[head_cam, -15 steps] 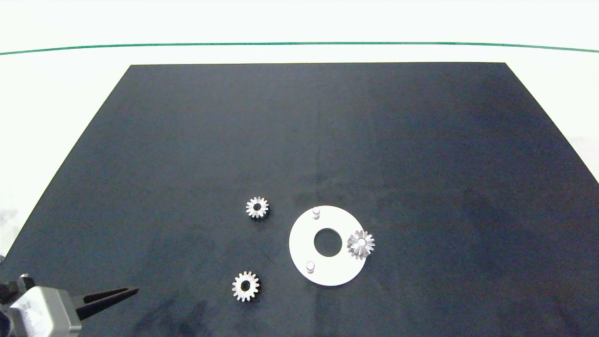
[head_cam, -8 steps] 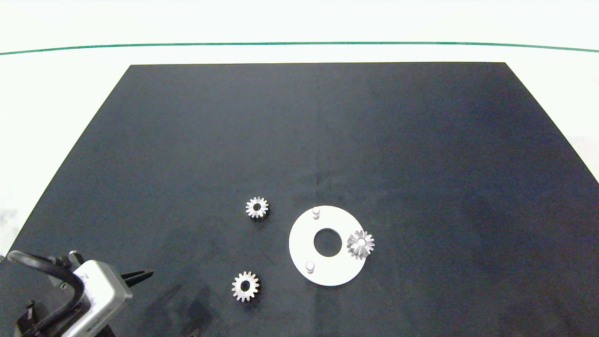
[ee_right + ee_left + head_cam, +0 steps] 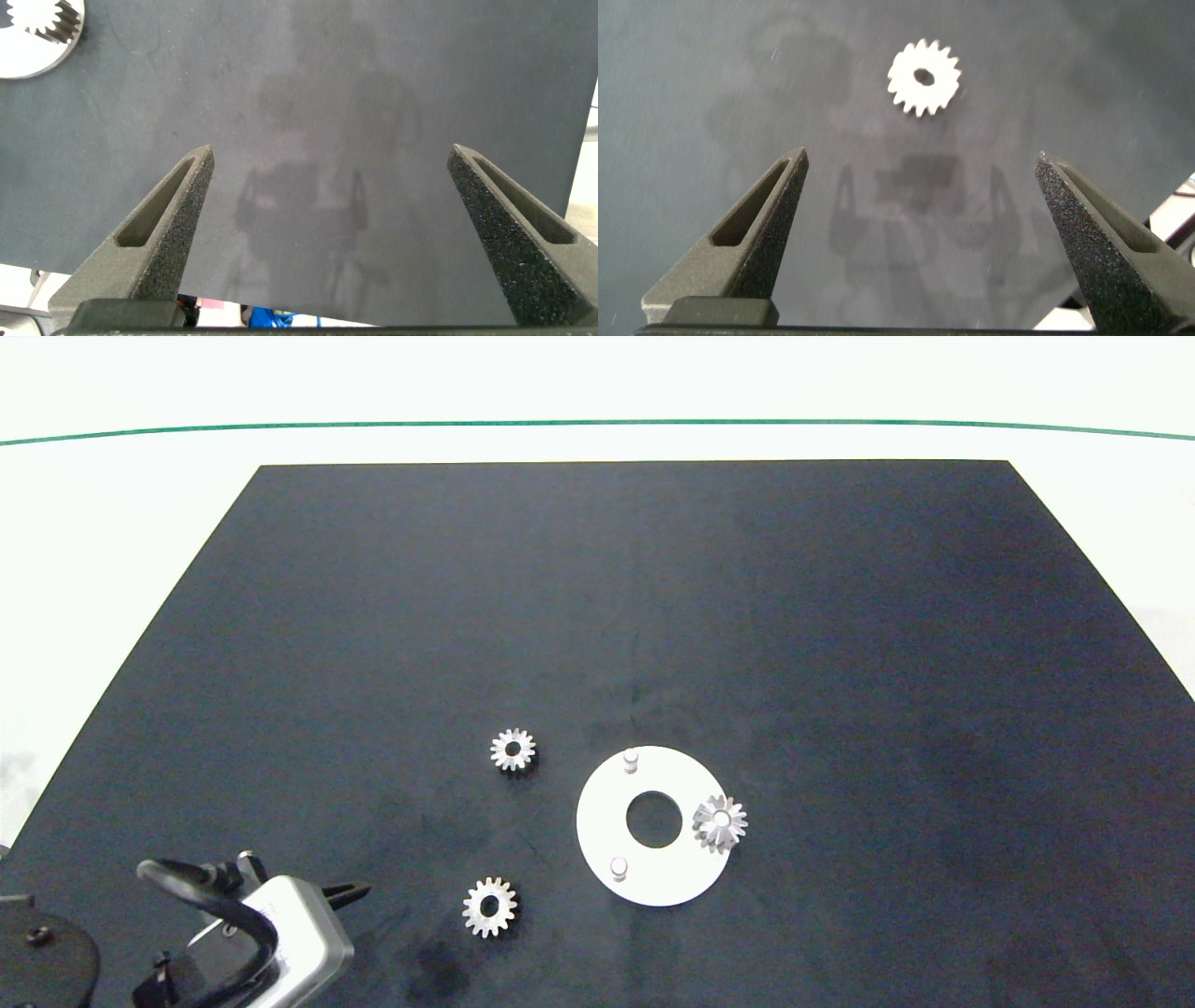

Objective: Install three planetary gears onto the carrier pins

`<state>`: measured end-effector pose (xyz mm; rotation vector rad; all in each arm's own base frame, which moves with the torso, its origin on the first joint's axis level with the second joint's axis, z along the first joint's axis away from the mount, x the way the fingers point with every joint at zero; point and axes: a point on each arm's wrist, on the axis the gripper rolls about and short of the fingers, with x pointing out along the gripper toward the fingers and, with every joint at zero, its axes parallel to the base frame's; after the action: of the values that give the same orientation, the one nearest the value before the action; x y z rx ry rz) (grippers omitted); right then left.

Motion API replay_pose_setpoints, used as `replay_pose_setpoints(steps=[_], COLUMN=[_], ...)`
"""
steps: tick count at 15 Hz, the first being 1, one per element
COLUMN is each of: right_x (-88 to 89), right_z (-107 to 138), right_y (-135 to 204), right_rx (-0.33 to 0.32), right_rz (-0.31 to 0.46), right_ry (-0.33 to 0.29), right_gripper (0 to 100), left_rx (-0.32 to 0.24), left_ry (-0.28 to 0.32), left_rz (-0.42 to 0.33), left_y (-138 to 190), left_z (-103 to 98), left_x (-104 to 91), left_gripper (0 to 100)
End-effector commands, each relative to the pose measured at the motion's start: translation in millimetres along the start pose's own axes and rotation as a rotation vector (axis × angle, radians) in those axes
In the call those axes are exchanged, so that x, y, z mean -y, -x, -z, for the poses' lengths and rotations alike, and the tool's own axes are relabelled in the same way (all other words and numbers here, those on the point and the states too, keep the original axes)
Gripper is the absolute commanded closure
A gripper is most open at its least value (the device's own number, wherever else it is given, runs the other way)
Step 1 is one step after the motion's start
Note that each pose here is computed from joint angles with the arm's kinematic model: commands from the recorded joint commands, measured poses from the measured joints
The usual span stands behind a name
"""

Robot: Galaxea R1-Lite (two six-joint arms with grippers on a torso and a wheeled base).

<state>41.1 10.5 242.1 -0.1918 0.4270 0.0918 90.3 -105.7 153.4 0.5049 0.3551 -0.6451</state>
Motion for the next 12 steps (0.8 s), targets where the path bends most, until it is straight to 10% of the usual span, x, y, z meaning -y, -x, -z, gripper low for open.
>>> replay_pose_setpoints(steps=[1, 7, 12], right_x=[-1.0, -1.2, -0.8], right_z=[4, 5, 5], right_y=[-3, -3, -2], right_rx=[-0.021, -0.024, -0.019], right_rz=[0.001, 0.001, 0.001], right_ry=[0.008, 0.01, 0.01], right_gripper=[0, 0, 0], left_rx=[-0.02, -0.092, -0.031], left_ry=[-0.029, -0.073, -0.064], left_rz=[0.024, 0.05, 0.044], left_y=[-19, -37, -46], left_z=[-6, -3, -20], left_x=[10.4, 27.2, 30.0], left_gripper=[0, 0, 0])
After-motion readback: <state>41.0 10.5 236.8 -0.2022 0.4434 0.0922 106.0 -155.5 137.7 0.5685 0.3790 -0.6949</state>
